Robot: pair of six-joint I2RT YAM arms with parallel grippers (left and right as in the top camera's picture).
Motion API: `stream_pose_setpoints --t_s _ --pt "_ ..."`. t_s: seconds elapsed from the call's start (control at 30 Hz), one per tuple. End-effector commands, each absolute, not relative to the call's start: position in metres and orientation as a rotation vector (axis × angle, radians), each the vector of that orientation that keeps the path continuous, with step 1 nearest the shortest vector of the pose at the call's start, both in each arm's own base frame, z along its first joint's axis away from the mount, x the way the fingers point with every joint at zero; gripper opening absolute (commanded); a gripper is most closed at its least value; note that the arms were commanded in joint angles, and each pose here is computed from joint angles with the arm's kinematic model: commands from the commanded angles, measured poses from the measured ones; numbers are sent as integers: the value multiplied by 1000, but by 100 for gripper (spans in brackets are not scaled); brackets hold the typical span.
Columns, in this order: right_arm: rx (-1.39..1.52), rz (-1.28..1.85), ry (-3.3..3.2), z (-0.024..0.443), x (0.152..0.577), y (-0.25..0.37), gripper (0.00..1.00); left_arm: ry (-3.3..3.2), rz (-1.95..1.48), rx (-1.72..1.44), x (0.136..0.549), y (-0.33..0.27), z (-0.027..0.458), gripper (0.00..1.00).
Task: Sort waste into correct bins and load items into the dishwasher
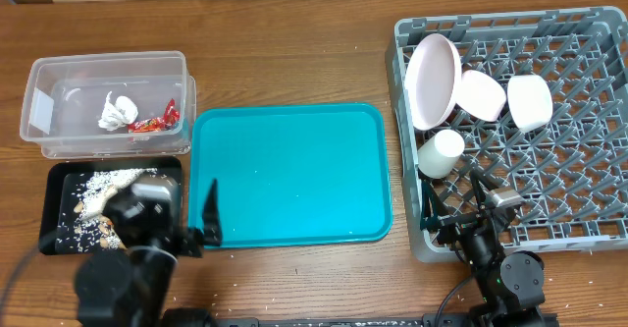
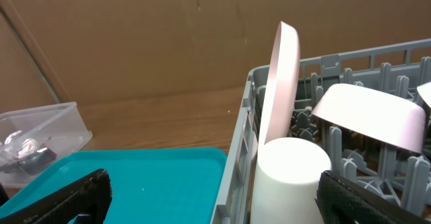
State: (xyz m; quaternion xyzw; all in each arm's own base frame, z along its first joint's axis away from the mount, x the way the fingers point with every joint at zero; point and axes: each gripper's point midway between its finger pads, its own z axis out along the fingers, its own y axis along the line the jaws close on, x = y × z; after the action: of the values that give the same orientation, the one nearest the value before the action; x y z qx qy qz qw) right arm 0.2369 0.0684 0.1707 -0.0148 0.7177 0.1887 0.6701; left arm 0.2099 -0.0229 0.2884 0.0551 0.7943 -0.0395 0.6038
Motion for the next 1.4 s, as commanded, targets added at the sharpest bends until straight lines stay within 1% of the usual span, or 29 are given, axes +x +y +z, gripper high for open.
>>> stream_pose_setpoints --t_s 0.0,0.13,0.43,0.57,1.37 --pt "-36 429 1608 170 237 69 100 1804 -111 231 204 -34 252 100" --pt "-36 429 1608 170 237 69 100 1781 -131 248 203 -39 216 100" --pt "-36 429 1608 170 237 69 100 1760 -158 275 221 -45 166 100" --pt "-36 429 1608 170 237 69 100 1773 -191 235 229 -45 144 100" --pt "-36 429 1608 170 237 69 100 1752 -191 234 231 -46 148 100"
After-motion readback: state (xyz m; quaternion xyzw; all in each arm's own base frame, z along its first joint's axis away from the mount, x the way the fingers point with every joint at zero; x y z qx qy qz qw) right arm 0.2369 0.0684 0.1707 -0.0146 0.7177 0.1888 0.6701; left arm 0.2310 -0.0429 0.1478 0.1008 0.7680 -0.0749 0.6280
